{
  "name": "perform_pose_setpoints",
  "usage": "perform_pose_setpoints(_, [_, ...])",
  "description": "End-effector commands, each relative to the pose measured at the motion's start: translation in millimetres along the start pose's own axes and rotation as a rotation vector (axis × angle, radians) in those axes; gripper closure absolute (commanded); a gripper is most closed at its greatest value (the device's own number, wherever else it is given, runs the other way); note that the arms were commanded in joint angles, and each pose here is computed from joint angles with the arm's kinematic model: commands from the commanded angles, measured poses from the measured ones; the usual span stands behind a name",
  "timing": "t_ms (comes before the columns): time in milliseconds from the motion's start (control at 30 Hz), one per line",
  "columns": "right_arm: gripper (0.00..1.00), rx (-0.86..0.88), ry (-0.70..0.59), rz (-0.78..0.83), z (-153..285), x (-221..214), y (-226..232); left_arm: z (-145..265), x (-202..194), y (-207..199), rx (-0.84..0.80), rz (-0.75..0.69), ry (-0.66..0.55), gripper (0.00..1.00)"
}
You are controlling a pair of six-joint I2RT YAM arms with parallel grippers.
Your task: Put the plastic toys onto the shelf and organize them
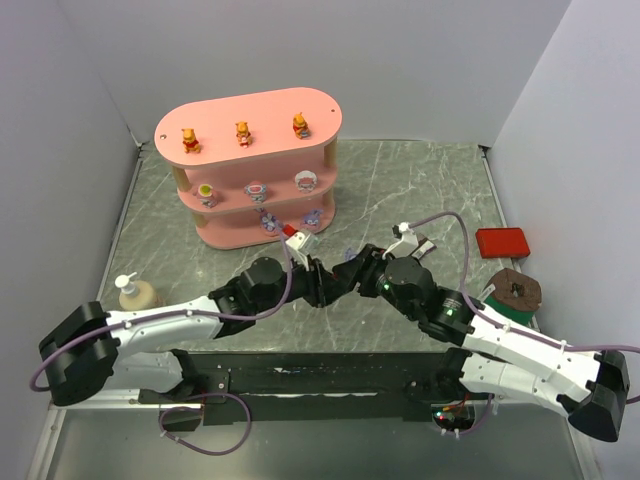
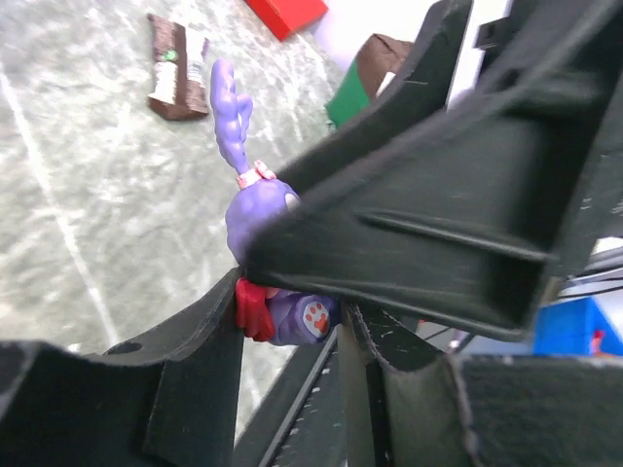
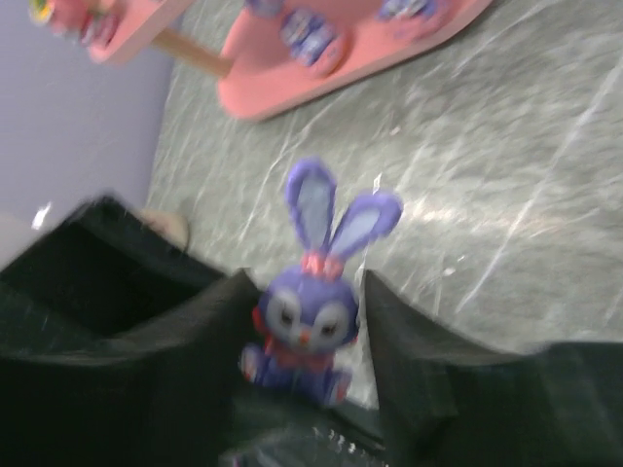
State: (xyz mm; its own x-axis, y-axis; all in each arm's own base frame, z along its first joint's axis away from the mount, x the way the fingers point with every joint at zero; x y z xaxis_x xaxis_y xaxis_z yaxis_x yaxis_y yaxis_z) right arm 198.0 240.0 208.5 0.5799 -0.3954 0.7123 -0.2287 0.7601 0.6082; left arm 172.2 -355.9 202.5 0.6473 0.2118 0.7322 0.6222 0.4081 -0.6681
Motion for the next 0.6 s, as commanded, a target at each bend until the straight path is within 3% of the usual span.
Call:
perform_pose_setpoints(0, [0.27,0.114,0.001,0.009,18,13,29,14,19,-6,-0.048,-0.122,-0.084,0.99])
perform_pose_setpoints(167, [0.22,0.192,-0.029,0.030,23,20,41,34,21,-8,-0.070,-0.197,-0.114,0.99])
perform_pose_setpoints(567, [0.29,0.351,0.106,0.148,13,6,84,71,31,13,0.059,-0.377,-0.163,0.99])
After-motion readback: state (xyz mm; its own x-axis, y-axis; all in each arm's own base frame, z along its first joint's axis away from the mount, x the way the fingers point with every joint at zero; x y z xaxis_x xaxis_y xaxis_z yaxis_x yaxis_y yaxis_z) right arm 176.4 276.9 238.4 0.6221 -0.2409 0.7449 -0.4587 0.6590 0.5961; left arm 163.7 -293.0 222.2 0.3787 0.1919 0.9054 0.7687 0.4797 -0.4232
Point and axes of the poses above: each gripper's point midway between its finger pads, its own z axis back along the fingers, its own y axis along the line the jaws close on, x = y × z, the point moved 1 cm from there along z, back along the fingers, and after that the axes turned 5 degrees about z, right-handed, at the moved point
